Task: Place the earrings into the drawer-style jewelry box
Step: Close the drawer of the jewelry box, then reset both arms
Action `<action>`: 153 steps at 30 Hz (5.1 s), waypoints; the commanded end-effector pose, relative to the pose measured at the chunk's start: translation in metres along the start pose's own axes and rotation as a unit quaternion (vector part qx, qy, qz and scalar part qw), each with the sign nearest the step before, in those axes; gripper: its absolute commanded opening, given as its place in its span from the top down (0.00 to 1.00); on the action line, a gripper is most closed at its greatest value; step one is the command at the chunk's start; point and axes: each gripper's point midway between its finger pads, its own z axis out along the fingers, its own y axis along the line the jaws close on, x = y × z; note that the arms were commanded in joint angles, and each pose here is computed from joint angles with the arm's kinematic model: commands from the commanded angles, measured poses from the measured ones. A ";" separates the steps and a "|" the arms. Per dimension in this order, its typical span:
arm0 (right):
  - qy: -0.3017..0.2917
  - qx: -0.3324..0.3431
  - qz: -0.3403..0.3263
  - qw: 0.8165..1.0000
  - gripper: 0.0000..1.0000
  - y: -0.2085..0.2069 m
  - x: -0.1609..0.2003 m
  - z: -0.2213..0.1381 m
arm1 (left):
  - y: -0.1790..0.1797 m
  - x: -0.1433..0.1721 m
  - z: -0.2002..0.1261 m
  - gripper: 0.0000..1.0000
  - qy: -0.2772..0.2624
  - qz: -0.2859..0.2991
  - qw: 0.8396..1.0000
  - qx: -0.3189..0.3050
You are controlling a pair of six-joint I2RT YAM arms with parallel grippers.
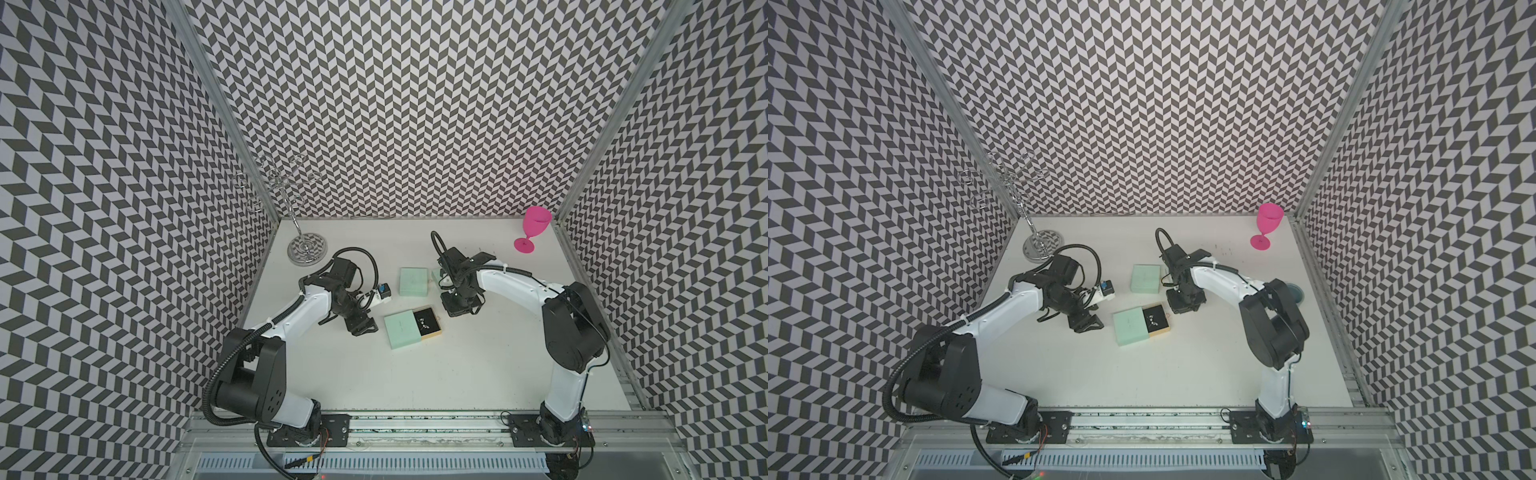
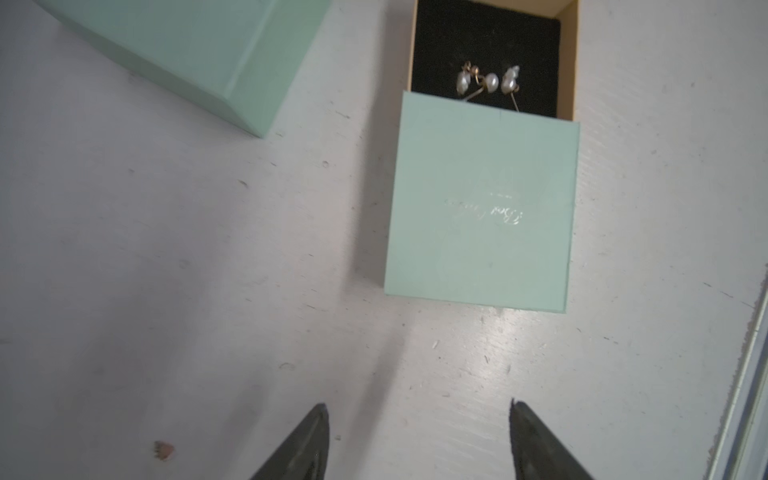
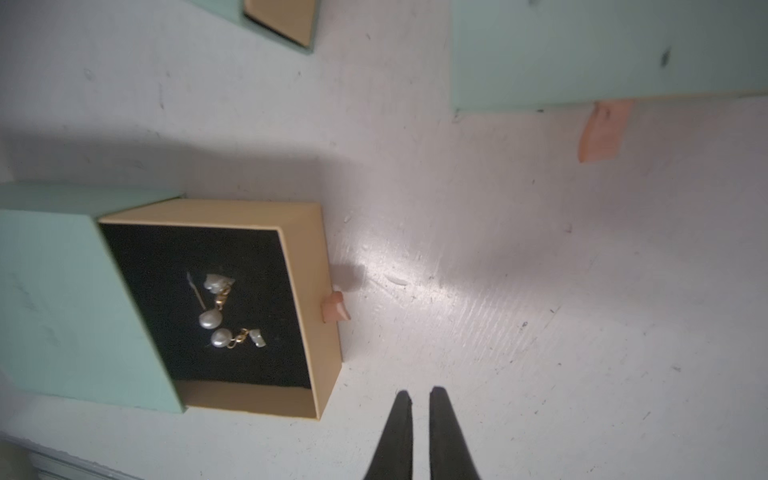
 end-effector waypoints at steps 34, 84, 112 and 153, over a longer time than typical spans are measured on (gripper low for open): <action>0.014 -0.115 -0.026 0.993 0.88 0.070 -0.002 0.038 | 0.000 -0.024 0.055 0.31 -0.012 0.026 0.999 0.025; -0.607 0.011 0.035 0.794 0.01 -0.079 -0.042 -0.208 | 0.128 0.053 -0.141 0.00 -0.444 -0.280 0.724 -0.447; -0.678 0.194 0.098 0.702 0.00 -0.201 0.028 -0.152 | 0.141 0.032 -0.113 0.00 -0.471 -0.207 0.741 -0.432; -0.667 0.142 0.041 0.730 0.01 -0.201 -0.022 -0.118 | 0.148 0.029 -0.108 0.00 -0.462 -0.208 0.753 -0.420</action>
